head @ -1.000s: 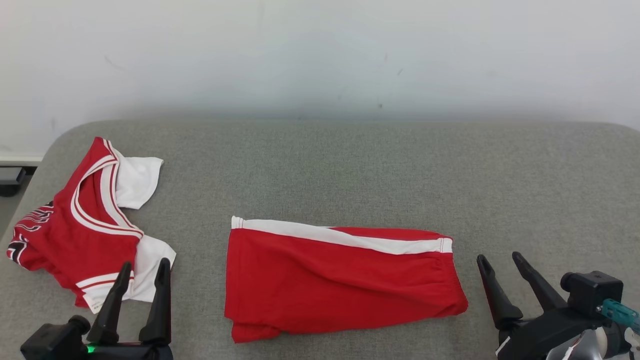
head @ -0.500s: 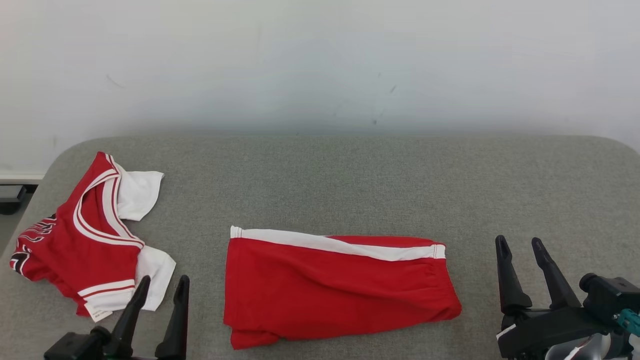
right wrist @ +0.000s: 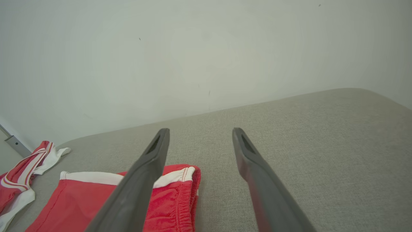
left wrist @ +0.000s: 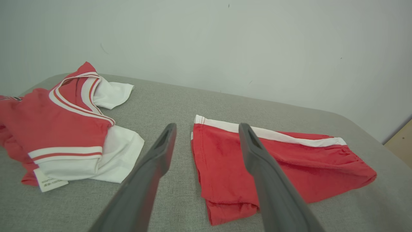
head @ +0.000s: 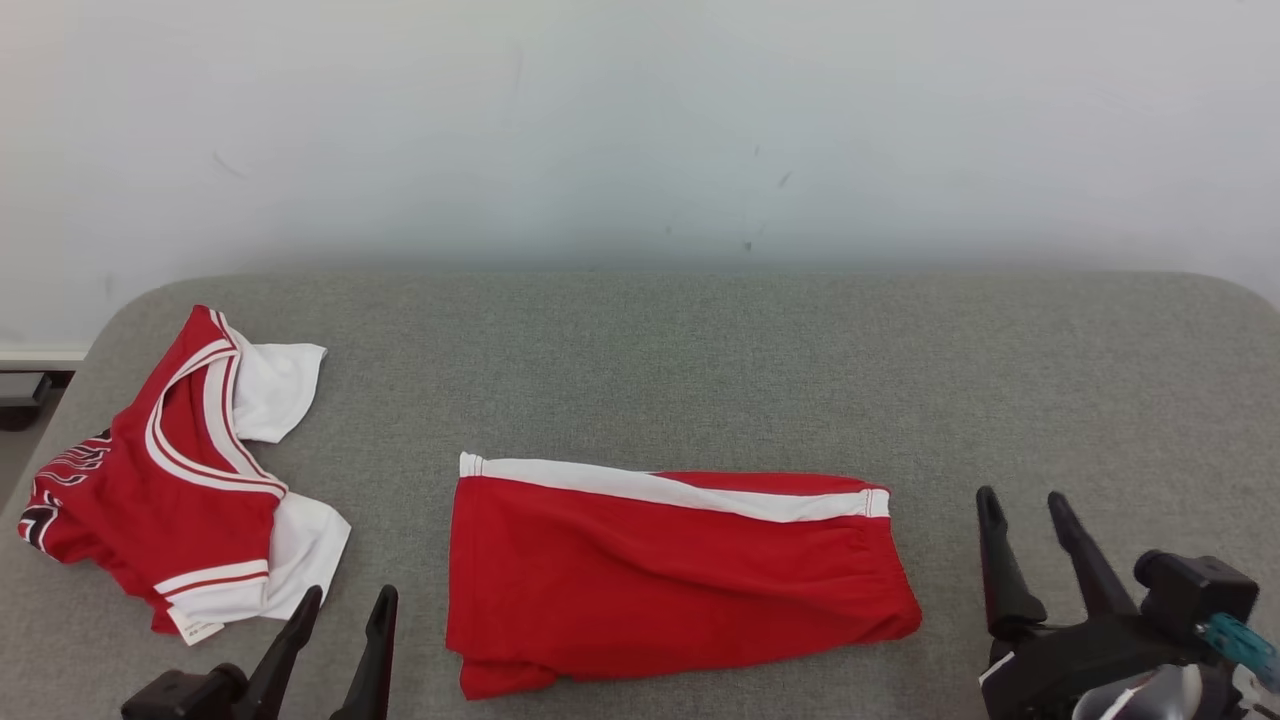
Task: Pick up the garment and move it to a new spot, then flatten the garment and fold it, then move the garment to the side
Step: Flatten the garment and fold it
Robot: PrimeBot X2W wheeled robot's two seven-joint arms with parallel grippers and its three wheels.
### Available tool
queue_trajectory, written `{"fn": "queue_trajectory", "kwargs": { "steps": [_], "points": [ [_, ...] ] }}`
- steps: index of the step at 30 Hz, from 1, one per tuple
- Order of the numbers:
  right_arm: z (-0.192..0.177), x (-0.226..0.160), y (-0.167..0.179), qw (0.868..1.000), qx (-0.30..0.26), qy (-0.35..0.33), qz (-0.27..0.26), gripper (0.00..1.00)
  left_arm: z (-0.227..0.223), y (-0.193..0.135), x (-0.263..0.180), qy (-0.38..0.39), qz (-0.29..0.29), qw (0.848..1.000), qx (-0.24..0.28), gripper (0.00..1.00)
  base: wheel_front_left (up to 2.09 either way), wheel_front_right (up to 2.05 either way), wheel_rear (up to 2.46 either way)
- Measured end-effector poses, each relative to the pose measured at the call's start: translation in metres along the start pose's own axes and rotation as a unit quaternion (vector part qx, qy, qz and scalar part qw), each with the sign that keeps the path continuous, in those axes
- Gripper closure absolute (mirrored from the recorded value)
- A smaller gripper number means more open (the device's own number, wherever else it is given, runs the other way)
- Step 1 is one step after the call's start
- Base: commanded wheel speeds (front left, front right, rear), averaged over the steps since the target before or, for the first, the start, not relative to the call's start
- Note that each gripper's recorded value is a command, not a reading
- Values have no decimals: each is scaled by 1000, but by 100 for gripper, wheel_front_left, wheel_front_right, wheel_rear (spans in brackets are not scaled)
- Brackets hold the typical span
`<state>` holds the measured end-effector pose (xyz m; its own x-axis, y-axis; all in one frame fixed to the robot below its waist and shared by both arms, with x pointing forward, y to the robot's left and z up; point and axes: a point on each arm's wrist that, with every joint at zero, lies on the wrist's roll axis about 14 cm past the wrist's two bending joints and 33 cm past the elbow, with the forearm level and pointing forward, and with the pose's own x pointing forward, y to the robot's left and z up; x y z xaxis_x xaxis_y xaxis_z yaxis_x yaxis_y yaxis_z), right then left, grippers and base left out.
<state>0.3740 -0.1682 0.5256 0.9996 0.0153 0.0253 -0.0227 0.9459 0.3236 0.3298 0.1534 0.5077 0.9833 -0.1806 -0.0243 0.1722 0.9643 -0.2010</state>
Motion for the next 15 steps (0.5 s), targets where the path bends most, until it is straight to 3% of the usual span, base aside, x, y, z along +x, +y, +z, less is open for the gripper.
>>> {"fn": "queue_trajectory", "kwargs": {
  "steps": [10, 15],
  "points": [
    [-40, 22, 27, 988, -17, 148, 43, 0, -7, -2, 1, 20, -3, 1000, -1, 0, 0, 0, 0],
    [-79, 10, 30, 961, -45, 267, 55, 0, -13, -6, -1, 33, -7, 999, -5, 0, 0, 0, 0]
  ]
}}
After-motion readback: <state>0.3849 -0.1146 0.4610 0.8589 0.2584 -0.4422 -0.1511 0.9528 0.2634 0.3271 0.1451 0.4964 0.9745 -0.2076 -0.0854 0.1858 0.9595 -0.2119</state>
